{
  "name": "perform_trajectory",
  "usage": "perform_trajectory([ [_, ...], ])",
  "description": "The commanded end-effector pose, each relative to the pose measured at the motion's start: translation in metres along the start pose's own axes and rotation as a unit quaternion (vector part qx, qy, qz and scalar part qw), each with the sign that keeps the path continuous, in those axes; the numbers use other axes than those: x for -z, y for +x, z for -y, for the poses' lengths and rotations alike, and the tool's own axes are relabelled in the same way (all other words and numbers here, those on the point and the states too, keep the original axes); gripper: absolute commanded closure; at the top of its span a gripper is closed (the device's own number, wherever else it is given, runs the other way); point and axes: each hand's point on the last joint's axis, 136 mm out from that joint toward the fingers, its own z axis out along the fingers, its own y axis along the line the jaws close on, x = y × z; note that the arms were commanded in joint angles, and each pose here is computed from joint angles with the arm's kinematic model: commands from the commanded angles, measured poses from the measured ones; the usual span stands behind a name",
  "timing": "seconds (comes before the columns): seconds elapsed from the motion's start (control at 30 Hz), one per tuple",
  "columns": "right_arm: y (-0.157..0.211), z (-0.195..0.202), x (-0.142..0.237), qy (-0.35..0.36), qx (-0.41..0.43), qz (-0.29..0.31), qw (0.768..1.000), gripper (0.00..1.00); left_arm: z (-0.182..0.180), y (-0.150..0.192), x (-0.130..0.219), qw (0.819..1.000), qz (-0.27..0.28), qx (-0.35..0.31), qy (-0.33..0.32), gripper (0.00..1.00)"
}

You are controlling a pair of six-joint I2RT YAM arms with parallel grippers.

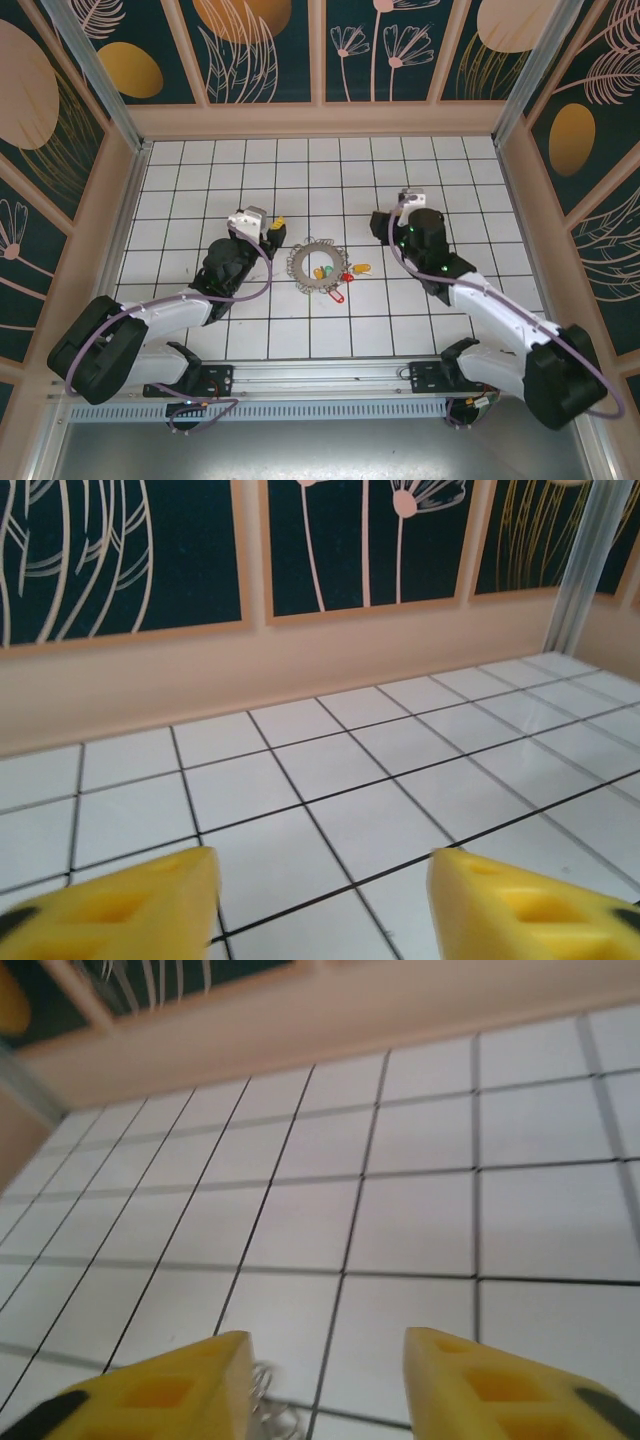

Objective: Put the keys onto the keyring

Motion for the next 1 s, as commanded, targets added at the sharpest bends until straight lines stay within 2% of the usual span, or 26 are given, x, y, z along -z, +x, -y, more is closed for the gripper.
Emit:
perform_trajectory([
  [0.0,-0.013,0.035,0.011,0.085,0.054,0.063,0.993,0.42,-0.004,-0.005,0.002,1.000,0.008,0.012,-0.012,0.01],
  [0.1,-0.013,0.066,0.019,0.155,0.055,0.072,0.984,0.37,-0.012,-0.008,0.003,0.999,0.014,0.008,-0.035,0.01],
  [0.23,-0.010,0.118,0.030,0.233,0.028,0.082,0.969,0.36,-0.028,-0.012,0.006,0.997,0.013,0.003,-0.073,0.01],
  [0.3,-0.011,0.134,0.036,0.247,0.023,0.103,0.963,0.34,-0.035,-0.015,0.005,0.996,0.007,0.003,-0.089,0.01],
  [0.43,-0.007,0.149,0.038,0.231,0.044,0.136,0.963,0.33,-0.050,-0.015,0.011,0.993,0.003,0.005,-0.116,0.01],
  [0.7,0.022,0.168,0.008,0.204,0.049,0.099,0.973,0.34,-0.097,-0.019,0.030,0.981,0.022,0.044,-0.187,0.01],
  [0.77,0.021,0.168,-0.003,0.197,0.058,0.088,0.975,0.35,-0.103,-0.021,0.034,0.979,0.026,0.043,-0.199,0.01],
  [0.97,0.010,0.173,-0.018,0.197,0.112,0.110,0.968,0.36,-0.116,-0.024,0.040,0.975,0.026,0.030,-0.221,0.01],
])
